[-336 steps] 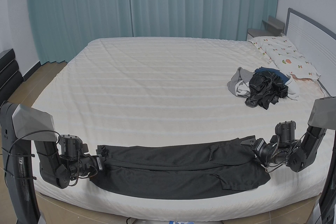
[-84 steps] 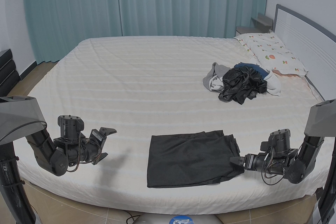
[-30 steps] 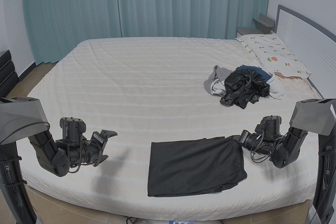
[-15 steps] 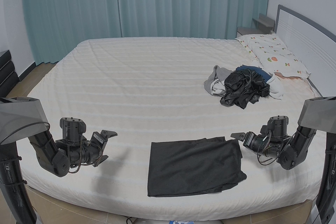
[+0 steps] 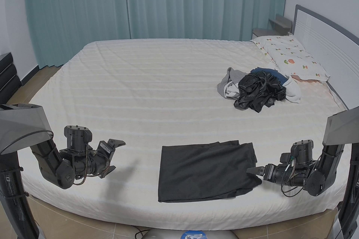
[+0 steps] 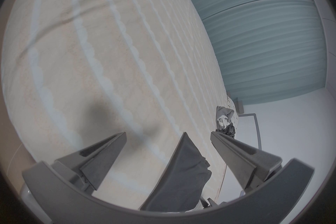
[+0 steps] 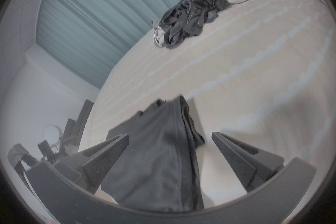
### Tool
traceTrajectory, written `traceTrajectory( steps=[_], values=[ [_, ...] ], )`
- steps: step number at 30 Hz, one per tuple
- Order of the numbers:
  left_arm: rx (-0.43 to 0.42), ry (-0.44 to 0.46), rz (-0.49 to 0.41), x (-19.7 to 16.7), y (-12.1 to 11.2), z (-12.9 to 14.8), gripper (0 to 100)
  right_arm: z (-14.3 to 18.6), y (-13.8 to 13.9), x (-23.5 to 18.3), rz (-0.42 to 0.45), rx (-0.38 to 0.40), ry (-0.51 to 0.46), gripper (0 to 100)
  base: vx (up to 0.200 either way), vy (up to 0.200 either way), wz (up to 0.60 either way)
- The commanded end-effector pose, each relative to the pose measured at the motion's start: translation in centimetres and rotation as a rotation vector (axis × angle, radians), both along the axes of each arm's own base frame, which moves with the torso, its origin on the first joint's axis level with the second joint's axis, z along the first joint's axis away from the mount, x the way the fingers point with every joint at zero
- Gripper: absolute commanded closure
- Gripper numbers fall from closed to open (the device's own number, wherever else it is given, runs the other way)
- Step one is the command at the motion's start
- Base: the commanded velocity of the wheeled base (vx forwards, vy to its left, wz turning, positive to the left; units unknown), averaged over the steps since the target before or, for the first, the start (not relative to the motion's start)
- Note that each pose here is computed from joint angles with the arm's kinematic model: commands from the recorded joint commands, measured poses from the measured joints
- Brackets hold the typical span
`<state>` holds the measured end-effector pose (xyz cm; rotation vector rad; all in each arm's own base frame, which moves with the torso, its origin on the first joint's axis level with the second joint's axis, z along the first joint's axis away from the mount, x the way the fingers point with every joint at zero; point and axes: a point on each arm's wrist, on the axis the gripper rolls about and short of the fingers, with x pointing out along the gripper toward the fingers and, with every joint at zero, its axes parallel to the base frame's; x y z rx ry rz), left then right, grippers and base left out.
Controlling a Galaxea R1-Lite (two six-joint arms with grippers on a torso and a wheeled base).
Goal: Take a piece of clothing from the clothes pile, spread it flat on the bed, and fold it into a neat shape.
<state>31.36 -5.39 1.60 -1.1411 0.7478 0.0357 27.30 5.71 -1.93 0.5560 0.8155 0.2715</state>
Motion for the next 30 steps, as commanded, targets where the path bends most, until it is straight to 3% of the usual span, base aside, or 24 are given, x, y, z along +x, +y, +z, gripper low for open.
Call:
traceTrajectory(
  steps=[1, 2, 3, 30],
  values=[
    [0.0, 0.001, 0.0, 0.0, 0.0, 0.0, 0, -0.7, 0.2, -0.1, 0.007, -0.005, 0.026, 0, 0.0, 0.0, 0.0],
    [0.0, 0.001, 0.0, 0.0, 0.0, 0.0, 0, -1.0, 0.3, -0.1, 0.009, -0.007, 0.032, 0, 0.0, 0.0, 0.0],
    [0.0, 0.001, 0.0, 0.0, 0.0, 0.0, 0, -1.0, 0.4, -0.1, 0.012, -0.008, 0.035, 100, 0.0, 0.0, 0.0],
    [0.0, 0.001, 0.0, 0.0, 0.0, 0.0, 0, -0.5, -0.5, -2.5, 0.036, -0.059, 0.055, 100, 0.0, 0.0, 0.0]
  ],
)
